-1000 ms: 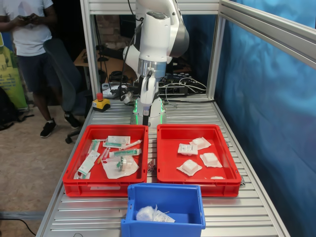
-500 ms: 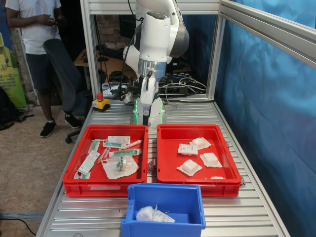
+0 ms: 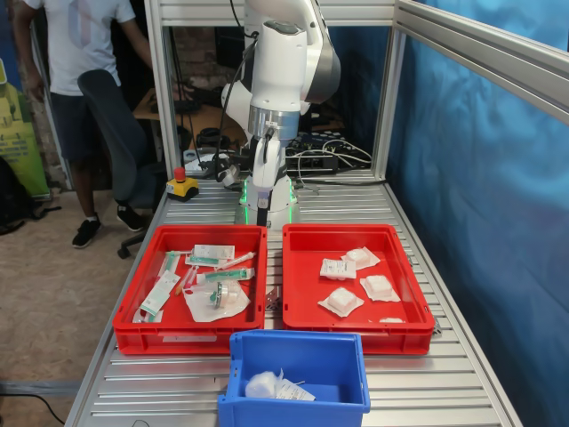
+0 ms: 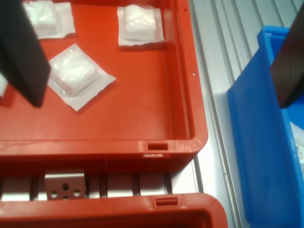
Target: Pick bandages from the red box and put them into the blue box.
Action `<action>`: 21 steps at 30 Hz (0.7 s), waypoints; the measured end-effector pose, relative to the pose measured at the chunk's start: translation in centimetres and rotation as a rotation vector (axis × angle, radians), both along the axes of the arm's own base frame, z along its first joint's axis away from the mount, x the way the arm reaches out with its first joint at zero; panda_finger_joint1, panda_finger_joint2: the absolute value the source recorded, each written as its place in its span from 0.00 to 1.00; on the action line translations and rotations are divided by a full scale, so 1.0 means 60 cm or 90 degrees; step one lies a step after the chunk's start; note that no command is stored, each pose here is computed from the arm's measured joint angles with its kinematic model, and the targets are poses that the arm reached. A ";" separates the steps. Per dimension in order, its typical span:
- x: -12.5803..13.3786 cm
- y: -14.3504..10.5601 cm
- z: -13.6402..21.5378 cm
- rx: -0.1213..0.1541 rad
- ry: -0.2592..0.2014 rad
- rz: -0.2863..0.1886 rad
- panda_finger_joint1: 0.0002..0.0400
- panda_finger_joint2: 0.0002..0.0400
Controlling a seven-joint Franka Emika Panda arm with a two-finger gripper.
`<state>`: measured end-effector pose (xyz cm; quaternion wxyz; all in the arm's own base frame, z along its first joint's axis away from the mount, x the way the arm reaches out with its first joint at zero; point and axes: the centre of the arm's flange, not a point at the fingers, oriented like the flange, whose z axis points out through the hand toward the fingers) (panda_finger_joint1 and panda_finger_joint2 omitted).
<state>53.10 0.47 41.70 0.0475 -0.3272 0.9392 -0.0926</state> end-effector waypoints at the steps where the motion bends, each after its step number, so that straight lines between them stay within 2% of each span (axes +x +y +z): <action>1: 0.000 0.000 0.000 0.000 0.000 0.000 1.00 1.00; 13: -0.002 0.004 -0.003 0.000 0.003 0.003 1.00 1.00; 21: -0.020 0.035 -0.035 0.001 0.029 0.025 1.00 1.00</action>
